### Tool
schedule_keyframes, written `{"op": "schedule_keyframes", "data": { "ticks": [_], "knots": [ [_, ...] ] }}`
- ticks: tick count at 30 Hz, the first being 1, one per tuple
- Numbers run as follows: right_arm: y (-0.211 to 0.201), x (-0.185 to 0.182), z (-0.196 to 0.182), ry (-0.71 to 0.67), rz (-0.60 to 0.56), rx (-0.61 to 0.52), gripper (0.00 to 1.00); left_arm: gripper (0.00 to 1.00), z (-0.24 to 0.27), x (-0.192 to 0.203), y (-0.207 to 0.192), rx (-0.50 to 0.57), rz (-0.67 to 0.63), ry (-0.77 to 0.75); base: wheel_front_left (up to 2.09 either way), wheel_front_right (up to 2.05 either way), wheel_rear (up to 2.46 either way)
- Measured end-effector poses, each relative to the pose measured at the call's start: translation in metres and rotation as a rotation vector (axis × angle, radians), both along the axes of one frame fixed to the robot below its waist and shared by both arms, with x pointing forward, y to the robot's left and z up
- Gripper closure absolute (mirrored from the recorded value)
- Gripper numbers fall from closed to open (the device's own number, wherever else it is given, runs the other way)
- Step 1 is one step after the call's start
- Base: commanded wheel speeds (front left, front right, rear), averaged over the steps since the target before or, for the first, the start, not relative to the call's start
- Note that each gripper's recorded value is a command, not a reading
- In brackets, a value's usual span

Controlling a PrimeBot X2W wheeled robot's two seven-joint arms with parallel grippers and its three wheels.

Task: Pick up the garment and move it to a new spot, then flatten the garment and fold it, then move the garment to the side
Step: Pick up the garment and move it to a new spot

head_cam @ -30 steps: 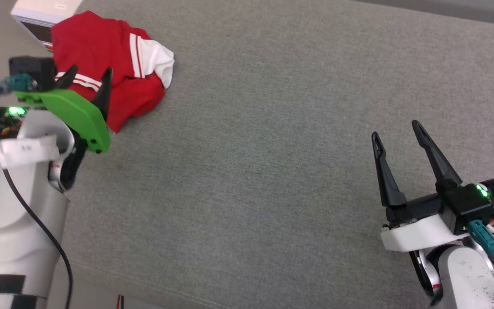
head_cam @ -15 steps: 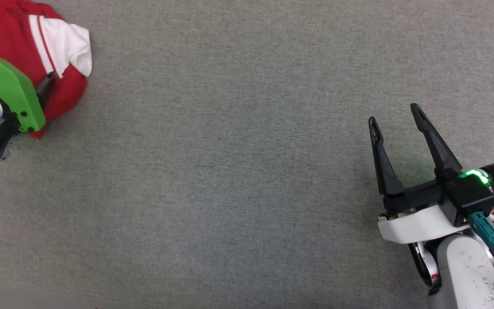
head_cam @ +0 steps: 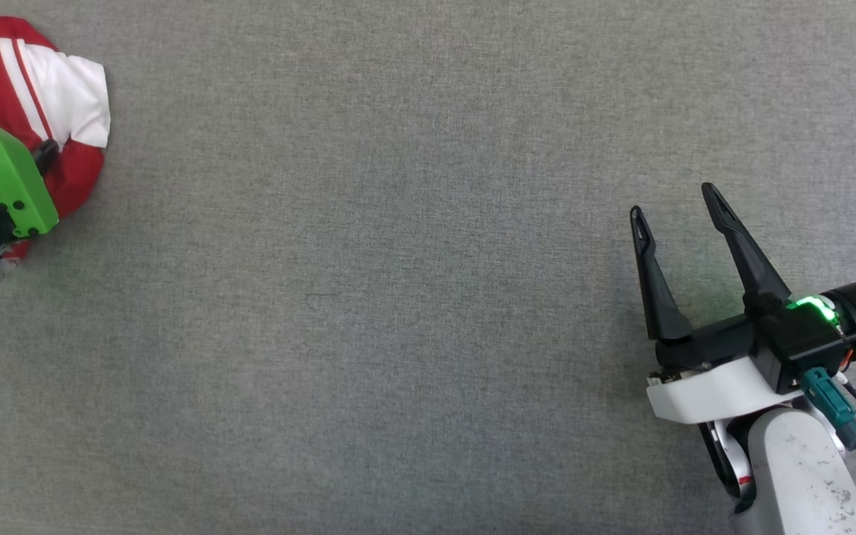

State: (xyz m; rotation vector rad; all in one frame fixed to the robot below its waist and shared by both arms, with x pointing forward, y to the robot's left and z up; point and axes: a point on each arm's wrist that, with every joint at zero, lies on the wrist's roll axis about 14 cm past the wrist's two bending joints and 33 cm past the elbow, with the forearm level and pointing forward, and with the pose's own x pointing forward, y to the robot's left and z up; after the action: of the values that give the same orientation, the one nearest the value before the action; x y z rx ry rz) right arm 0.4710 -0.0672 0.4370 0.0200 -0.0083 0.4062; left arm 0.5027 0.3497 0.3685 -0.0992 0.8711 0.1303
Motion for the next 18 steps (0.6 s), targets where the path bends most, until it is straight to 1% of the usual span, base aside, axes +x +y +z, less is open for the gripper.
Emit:
{"op": "schedule_keyframes", "data": {
  "ticks": [4,7,9,13,18],
  "knots": [
    [0.002,-0.004,0.013,-0.025,0.003,0.002,0.0,1.0,0.013,-0.003,-0.001,0.025,-0.016,-0.077,0.0,0.0,0.0],
    [0.001,-0.008,0.024,-0.046,0.0,0.003,0.0,1.0,0.033,-0.003,0.002,0.041,-0.01,-0.176,0.0,0.0,0.0],
    [0.0,-0.011,0.033,-0.063,-0.005,0.003,0.0,1.0,0.051,-0.001,0.004,0.054,-0.01,-0.252,0.0,0.0,0.0],
    [-0.008,-0.016,0.051,-0.099,-0.03,0.007,0.0,1.0,0.099,0.005,0.011,0.124,-0.035,-0.428,0.0,0.0,0.0],
    [-0.021,-0.023,0.074,-0.147,-0.07,0.01,0.0,1.0,0.155,0.008,0.004,0.17,-0.067,-0.62,0.0,0.0,0.0]
  ]
}}
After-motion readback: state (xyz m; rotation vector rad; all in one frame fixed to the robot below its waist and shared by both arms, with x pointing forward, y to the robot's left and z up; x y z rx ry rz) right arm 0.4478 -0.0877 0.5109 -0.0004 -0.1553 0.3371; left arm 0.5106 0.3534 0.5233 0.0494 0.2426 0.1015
